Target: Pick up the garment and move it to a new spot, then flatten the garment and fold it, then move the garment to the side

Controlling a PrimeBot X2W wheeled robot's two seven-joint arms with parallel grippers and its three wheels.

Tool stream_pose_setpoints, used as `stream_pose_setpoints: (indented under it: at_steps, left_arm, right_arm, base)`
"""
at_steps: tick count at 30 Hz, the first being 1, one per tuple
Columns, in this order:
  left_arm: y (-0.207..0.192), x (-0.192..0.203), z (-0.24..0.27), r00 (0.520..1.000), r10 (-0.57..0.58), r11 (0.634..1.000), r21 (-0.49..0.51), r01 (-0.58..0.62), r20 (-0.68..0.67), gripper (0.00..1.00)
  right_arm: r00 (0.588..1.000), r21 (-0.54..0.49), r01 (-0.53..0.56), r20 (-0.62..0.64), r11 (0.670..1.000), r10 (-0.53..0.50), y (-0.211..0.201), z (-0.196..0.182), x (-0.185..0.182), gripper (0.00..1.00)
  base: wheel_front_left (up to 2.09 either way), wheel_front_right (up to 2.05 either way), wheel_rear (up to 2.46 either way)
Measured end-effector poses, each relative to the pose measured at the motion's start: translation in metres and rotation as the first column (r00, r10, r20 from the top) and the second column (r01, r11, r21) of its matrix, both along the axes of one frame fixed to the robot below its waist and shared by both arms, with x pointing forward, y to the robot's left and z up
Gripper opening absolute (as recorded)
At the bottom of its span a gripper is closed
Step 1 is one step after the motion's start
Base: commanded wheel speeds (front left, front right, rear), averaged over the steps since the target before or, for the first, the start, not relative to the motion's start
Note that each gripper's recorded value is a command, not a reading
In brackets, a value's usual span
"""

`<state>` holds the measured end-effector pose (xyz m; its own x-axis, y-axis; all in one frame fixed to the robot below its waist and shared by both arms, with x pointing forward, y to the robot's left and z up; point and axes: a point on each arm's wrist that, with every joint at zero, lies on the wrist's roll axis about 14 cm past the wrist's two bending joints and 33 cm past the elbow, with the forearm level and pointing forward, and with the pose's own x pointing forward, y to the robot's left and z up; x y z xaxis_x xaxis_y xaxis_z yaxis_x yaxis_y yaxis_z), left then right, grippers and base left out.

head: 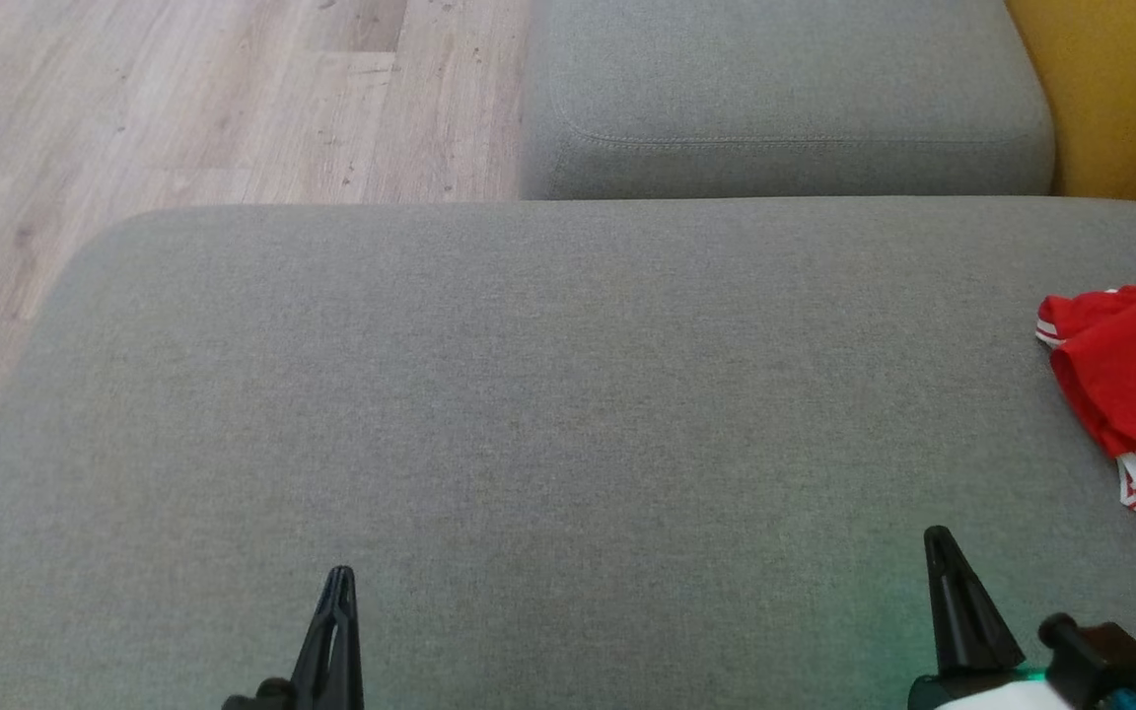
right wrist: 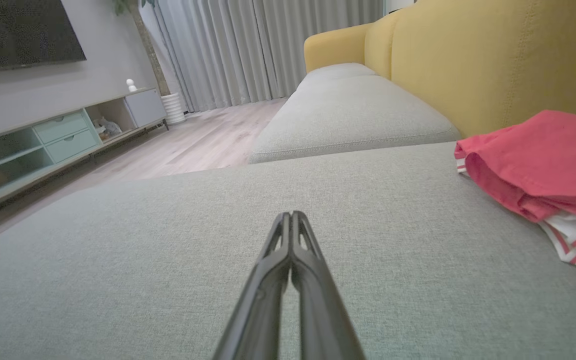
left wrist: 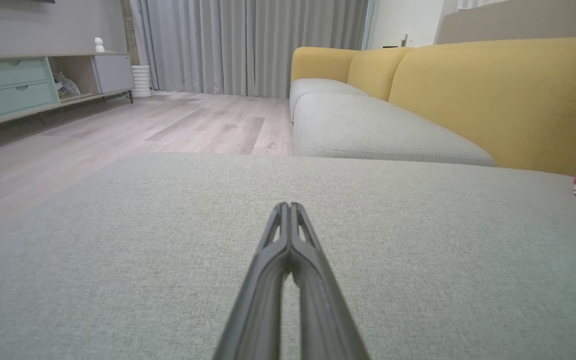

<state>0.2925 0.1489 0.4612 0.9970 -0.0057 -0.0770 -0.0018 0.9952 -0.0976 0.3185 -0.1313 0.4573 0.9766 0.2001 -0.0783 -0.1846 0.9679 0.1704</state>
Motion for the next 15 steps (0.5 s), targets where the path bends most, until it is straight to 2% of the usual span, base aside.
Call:
stream_pose_setpoints:
  at_steps: [15]
  left_arm:
    - [0.0047,0.0064,-0.0084,0.998,0.024,0.983,-0.18,-0.034,-0.056,0.0]
  right_arm:
    - [0.997,0.169,0.072,-0.052,0.983,-0.064,-0.0099,-0.0022,0.0051,0.0]
  base:
    - [0.0,0.0,0.0]
